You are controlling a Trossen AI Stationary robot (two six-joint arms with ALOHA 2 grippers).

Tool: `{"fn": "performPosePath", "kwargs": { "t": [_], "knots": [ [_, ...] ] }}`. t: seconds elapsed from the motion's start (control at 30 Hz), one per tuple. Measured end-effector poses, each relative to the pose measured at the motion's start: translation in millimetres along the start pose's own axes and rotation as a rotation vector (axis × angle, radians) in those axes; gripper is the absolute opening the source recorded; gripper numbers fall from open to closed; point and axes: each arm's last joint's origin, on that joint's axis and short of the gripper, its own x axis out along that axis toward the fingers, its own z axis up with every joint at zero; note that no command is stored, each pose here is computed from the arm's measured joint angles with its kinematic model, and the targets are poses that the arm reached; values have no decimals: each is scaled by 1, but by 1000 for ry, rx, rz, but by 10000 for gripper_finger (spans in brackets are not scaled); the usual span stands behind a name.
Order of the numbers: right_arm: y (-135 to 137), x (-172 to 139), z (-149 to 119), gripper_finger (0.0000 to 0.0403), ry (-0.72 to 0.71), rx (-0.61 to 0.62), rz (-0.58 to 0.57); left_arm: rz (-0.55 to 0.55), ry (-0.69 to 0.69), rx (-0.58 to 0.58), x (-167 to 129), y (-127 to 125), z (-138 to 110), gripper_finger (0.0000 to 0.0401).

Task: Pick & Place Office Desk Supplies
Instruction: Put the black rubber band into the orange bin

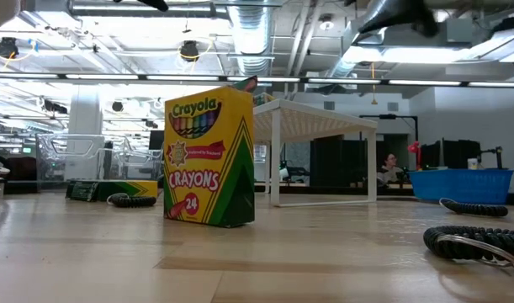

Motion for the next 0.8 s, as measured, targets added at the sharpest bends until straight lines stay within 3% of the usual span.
{"fn": "performPosePath", "kwargs": {
  "t": [0.23,0.47,0.63,0.8],
  "knots": [
    [23,52,30,217,56,44,-125,-56,-121,-29,-9,9,-8,196],
    [39,100,34,217,276,-57,-456,-75,-174,-10,-13,10,-7,196],
    [49,125,34,217,298,-46,-486,-79,-191,14,-13,9,-5,194],
    [36,137,35,217,359,48,-545,-90,-209,4,-12,7,-2,191]
  ]
}}
